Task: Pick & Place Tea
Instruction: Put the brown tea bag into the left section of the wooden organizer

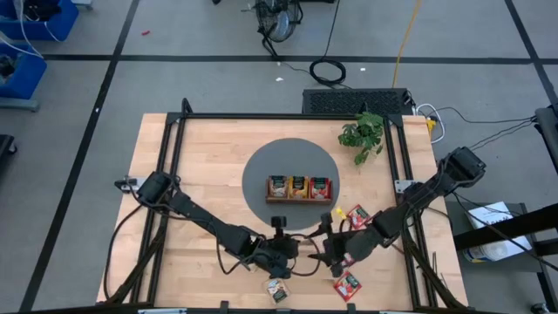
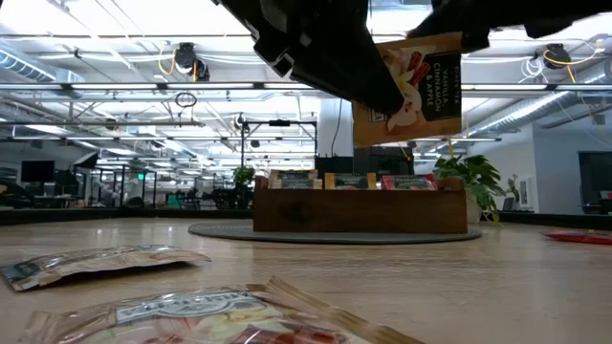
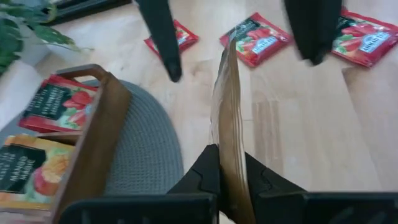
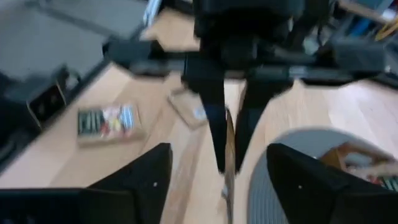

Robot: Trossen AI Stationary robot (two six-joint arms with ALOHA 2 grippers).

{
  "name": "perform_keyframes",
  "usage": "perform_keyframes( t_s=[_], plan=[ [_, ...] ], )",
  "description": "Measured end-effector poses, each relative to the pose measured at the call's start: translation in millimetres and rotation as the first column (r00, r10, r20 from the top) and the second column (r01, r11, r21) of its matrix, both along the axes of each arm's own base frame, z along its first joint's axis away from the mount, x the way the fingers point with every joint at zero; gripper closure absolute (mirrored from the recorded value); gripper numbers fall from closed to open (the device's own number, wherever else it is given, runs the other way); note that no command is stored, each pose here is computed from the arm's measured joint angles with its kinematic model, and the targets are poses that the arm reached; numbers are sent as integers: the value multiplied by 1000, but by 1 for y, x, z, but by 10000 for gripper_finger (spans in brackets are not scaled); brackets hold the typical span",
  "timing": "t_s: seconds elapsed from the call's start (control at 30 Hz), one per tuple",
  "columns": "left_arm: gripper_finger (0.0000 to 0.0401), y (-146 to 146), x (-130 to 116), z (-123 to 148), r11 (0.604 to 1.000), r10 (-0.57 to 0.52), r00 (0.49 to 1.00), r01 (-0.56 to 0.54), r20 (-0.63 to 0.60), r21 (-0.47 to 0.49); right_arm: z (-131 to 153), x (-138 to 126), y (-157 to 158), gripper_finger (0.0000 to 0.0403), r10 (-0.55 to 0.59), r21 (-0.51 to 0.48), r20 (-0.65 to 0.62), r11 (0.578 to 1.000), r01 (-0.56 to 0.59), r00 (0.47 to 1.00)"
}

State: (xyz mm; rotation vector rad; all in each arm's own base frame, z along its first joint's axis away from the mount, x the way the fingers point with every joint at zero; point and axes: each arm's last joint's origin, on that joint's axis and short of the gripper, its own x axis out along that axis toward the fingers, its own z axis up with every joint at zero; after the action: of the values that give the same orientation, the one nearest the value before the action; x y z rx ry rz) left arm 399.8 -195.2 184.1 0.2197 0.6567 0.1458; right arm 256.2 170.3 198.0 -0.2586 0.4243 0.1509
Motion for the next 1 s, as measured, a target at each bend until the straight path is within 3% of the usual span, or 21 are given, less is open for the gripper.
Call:
perform_keyframes(
  t_s=[0.17, 0.33, 0.43, 0.57, 0.73, 1.0],
  plan=[
    [373, -3, -2, 1, 1000, 15, 1000, -16, 14, 20, -9, -22, -13, 131, 12, 93, 181, 995, -29, 983],
    [368, -8, -4, 1, 999, 11, 1000, -12, 24, 40, -27, -53, -37, 134, -53, 245, 337, 969, -33, 940],
    [387, -8, -4, 2, 999, 8, 999, -10, 34, 42, -40, -65, -48, 148, -98, 315, 340, 949, -15, 935],
    [383, -3, 1, 4, 998, 34, 997, -37, 64, 46, -55, -64, -49, 168, -86, 348, 258, 937, -10, 962],
    [358, 4, 6, 6, 998, 53, 995, -56, 89, 29, -57, -52, -39, 182, -30, 321, 254, 945, -55, 967],
    [388, 4, 7, 6, 999, 42, 996, -45, 83, 29, -51, -43, -42, 204, -99, 301, 287, 954, 9, 953]
  ],
)
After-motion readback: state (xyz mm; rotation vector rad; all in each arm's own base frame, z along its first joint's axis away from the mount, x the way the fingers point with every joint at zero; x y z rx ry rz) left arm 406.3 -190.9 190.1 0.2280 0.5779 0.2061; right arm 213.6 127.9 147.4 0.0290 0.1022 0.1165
